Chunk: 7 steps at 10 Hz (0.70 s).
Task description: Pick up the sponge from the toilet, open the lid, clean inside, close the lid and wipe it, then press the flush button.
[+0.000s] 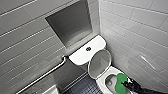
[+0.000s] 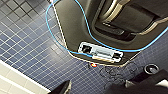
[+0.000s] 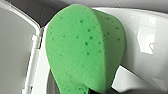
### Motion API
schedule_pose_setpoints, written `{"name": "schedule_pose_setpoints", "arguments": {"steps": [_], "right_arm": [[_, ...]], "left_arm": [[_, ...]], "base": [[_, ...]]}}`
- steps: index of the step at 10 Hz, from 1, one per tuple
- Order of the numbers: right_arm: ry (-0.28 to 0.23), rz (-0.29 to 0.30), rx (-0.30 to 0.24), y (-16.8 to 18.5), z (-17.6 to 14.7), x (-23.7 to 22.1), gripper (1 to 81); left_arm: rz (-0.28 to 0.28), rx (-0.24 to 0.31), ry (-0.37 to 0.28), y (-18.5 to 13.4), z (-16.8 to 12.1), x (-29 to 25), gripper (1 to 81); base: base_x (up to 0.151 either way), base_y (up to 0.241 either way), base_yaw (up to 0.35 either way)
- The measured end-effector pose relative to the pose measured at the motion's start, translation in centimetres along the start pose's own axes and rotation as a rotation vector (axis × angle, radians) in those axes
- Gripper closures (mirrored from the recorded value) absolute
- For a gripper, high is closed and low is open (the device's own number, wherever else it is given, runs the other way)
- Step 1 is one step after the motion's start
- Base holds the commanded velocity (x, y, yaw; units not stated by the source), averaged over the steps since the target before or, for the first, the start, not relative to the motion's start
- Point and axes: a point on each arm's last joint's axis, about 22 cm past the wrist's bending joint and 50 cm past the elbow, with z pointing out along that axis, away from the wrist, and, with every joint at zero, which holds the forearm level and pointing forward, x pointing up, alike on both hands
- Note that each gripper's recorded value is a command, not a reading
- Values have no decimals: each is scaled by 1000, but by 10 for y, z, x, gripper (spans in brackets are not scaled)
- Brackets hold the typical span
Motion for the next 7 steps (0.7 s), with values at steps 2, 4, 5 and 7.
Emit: {"name": "schedule_pose_setpoints", "arguments": {"steps": [2,4,5,7], "right_arm": [[29,38,-30,39,-17,-15,811],[65,72,-20,53,-33,-15,811],[80,89,-12,58,-40,-15,811],[100,107,-4,66,-56,-9,811]], "left_arm": [[2,-1,0,1,0,0,10],[3,-5,1,4,1,1,10],[3,-5,0,4,1,0,10],[3,-8,1,7,2,1,10]], "base": [[0,0,0],[0,0,0],[0,0,0],[0,0,0]]}}
